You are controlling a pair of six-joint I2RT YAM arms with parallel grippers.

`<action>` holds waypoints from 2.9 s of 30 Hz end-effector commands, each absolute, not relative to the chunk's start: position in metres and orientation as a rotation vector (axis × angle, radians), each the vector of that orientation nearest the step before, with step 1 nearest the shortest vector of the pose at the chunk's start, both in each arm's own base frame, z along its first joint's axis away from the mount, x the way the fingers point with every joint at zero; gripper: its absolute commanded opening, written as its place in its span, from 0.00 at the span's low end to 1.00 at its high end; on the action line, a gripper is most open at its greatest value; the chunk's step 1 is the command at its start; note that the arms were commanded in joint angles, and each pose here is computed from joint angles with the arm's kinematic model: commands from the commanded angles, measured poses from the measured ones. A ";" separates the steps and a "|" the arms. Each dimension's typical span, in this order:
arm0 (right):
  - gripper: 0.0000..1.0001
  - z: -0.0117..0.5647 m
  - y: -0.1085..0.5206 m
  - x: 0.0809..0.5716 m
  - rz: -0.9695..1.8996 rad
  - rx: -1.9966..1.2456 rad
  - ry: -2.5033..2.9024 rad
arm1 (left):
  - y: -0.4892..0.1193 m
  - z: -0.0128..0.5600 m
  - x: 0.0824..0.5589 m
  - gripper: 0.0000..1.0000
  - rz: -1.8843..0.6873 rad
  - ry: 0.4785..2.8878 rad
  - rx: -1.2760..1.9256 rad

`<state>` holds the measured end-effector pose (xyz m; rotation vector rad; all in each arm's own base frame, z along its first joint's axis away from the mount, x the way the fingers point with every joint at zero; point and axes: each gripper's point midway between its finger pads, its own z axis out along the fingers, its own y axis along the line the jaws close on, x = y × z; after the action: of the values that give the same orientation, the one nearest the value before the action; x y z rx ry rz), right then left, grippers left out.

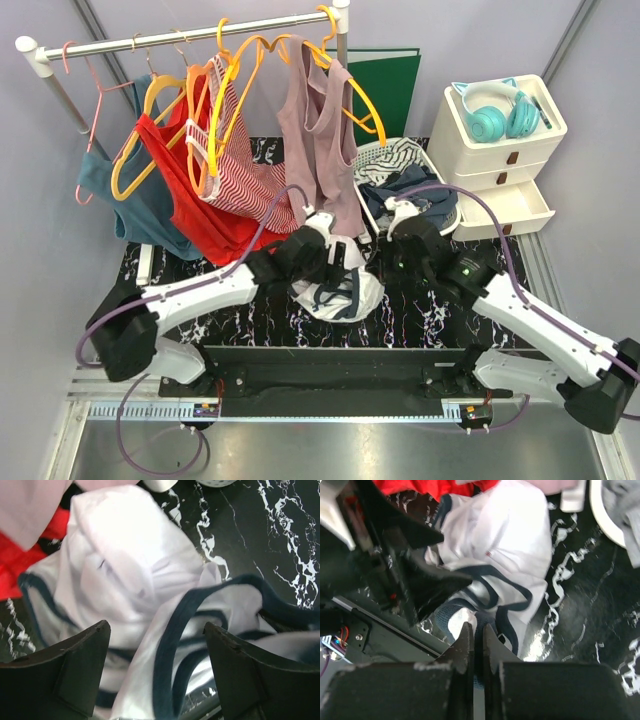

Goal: Place the tank top on the hanger

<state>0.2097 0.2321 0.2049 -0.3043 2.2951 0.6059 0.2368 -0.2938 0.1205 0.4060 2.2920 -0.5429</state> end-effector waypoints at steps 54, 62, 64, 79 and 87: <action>0.00 0.495 0.134 0.282 0.179 -0.054 1.649 | -0.128 0.493 0.248 0.00 -0.396 1.527 -0.078; 0.03 0.363 0.154 0.278 0.224 -0.048 1.902 | -0.190 0.388 0.254 0.00 -0.540 1.770 0.045; 0.16 0.332 0.155 0.276 0.206 -0.046 1.962 | -0.204 0.354 0.253 0.00 -0.558 1.848 0.082; 0.98 0.346 0.208 0.257 0.475 -0.250 2.054 | -0.248 0.177 0.241 0.68 -0.482 2.174 0.201; 0.95 0.416 0.259 0.280 0.629 -0.270 1.911 | -0.202 0.132 0.213 0.99 -0.416 2.219 0.110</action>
<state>0.2742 0.2248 0.3683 -0.2454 2.0241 0.4918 0.2200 -0.2216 0.1430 0.2081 2.2463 -0.4193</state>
